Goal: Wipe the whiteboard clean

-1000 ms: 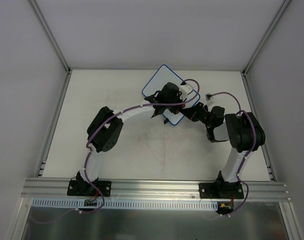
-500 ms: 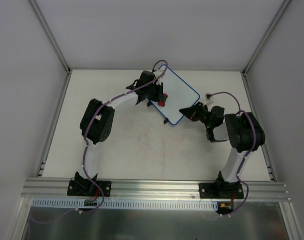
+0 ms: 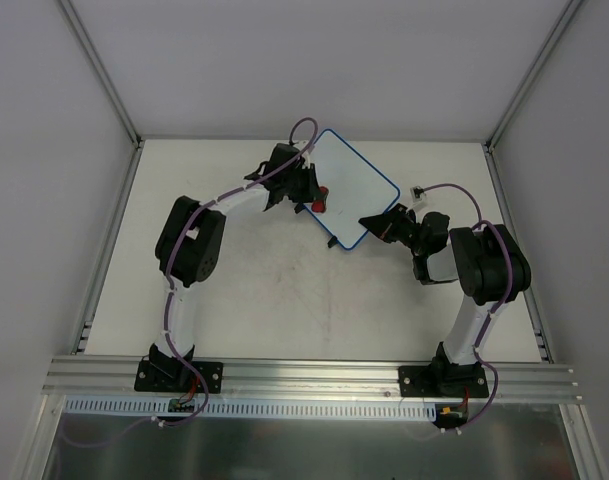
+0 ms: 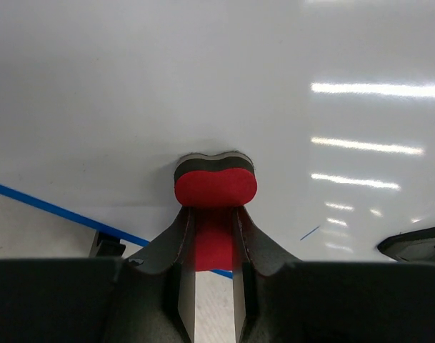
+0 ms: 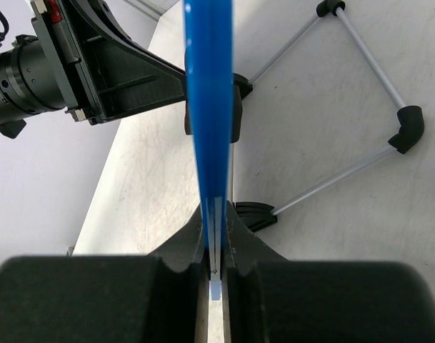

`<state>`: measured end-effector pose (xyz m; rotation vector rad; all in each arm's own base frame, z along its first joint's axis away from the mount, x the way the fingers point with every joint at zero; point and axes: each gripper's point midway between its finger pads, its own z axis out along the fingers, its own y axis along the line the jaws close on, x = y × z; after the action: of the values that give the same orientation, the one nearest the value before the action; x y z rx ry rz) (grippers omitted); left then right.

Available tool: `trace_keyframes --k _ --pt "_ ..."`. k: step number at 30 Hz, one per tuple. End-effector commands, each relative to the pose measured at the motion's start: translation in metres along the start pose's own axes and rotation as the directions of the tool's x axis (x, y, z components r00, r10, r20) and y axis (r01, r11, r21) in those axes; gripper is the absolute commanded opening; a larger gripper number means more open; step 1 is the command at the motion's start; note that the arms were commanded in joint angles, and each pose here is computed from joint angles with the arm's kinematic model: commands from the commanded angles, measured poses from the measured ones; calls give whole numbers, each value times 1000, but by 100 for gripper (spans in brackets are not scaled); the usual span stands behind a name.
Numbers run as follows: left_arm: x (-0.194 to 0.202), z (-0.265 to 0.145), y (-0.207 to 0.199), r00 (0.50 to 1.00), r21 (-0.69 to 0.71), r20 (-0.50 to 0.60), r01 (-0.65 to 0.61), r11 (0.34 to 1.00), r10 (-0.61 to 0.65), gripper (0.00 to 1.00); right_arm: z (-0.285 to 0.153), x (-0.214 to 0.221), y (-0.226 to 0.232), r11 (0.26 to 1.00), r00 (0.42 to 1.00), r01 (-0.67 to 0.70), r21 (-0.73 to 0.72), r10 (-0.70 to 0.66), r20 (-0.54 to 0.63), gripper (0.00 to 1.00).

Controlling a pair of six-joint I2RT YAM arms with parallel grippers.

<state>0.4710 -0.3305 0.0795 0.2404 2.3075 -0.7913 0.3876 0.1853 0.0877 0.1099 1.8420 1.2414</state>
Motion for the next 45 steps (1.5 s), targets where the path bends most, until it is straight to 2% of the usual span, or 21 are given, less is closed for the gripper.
trace_keyframes --k 1,7,13,17,21,26,31,32,36,39,41,45 --pt "51 2 47 991 -167 -107 63 984 -81 0 6 -32 42 971 978 181 -158 -161 129 0" --pt "54 -2 67 987 -251 -77 117 961 -140 0 5 -32 42 971 978 181 -158 -161 129 0" --pt "59 -1 60 985 -211 -103 116 971 -140 0 6 -33 43 970 978 181 -160 -161 131 0" --pt "62 8 26 991 -144 -132 -43 989 24 0 6 -32 41 971 979 178 -156 -159 129 0" --pt "76 15 -10 965 -96 -158 -226 969 210 0 6 -32 41 971 979 179 -157 -160 130 0" --pt "84 12 -36 946 13 -177 -275 961 273 0 6 -33 42 971 979 178 -157 -158 130 0" --pt "89 17 -67 884 87 -176 -424 901 433 0 7 -32 41 972 979 175 -157 -156 128 0" --pt "97 17 -67 867 92 -203 -445 891 454 0 7 -32 41 972 979 177 -157 -157 129 0" --pt "105 15 -88 782 128 -191 -580 804 594 0 8 -32 41 972 980 174 -159 -155 126 0" --pt "111 14 -97 745 133 -184 -627 767 641 0 7 -32 40 972 980 171 -159 -152 125 0" --pt "114 13 -100 739 150 -184 -631 761 648 0 7 -33 42 971 979 176 -161 -156 128 0" --pt "106 19 -86 768 51 -200 -612 789 608 0 7 -33 42 971 980 174 -161 -155 128 0"
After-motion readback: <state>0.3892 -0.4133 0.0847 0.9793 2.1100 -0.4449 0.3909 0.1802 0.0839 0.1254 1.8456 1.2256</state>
